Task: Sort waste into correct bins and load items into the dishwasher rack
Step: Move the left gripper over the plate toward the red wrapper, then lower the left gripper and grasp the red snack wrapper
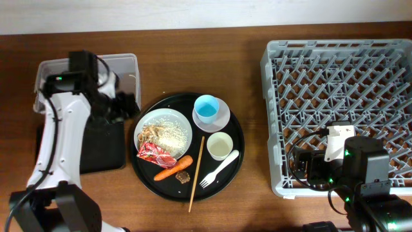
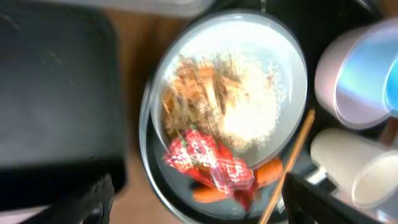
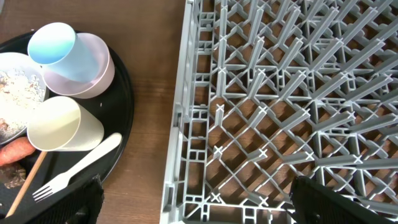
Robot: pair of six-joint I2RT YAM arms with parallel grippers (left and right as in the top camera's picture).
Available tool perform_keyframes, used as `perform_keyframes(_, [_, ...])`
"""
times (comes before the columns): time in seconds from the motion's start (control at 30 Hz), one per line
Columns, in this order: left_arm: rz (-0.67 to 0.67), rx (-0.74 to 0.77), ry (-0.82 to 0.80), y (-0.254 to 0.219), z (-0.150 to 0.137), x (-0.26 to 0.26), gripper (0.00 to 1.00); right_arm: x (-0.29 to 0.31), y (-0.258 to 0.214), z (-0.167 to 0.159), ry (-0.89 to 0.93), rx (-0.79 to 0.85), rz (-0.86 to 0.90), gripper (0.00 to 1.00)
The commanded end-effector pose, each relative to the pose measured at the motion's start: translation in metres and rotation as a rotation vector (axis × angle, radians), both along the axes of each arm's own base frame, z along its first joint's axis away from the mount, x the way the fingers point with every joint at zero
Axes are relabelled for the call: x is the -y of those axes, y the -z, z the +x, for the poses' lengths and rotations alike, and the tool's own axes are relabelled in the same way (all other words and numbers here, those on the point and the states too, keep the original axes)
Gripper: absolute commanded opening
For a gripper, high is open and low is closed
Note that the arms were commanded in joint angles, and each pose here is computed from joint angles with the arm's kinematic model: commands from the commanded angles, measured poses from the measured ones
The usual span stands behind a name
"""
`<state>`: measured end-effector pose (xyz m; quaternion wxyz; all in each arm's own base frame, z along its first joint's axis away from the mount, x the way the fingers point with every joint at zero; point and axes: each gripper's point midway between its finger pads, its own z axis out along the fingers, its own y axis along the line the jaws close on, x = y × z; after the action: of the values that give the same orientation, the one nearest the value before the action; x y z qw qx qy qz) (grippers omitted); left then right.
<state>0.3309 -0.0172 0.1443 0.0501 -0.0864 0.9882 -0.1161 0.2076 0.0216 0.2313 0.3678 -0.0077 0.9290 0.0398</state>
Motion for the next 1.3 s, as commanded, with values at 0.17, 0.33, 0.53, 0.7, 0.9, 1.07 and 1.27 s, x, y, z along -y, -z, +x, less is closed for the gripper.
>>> perform_keyframes(0.17, [-0.061,-0.321,0.049,0.079,-0.09,0.04,0.85,0.002,-0.008,0.001,0.011,0.023,0.001,0.99])
perform_keyframes(0.33, [-0.061,-0.314,0.01,0.104,-0.095,0.04,0.8,0.002,-0.008,0.001,0.011,0.022,0.001,0.99])
perform_keyframes(0.53, [-0.067,-0.199,0.011,0.115,-0.071,0.042,0.77,0.002,-0.008,0.001,0.011,0.022,0.001,0.99])
perform_keyframes(0.7, [-0.067,-0.162,0.004,0.116,-0.062,0.042,0.61,0.002,-0.008,0.001,0.011,0.022,0.001,0.99])
perform_keyframes(0.9, [-0.066,-0.161,0.004,0.116,-0.062,0.042,0.4,0.002,-0.008,0.001,0.011,0.022,0.001,0.99])
perform_keyframes(1.07, [-0.065,-0.161,0.004,0.116,-0.062,0.042,0.18,0.002,-0.008,0.001,0.011,0.022,0.001,0.99])
perform_keyframes(1.27, [-0.069,-0.16,0.005,0.116,-0.062,0.042,0.08,0.002,-0.008,0.001,0.011,0.022,0.001,0.99])
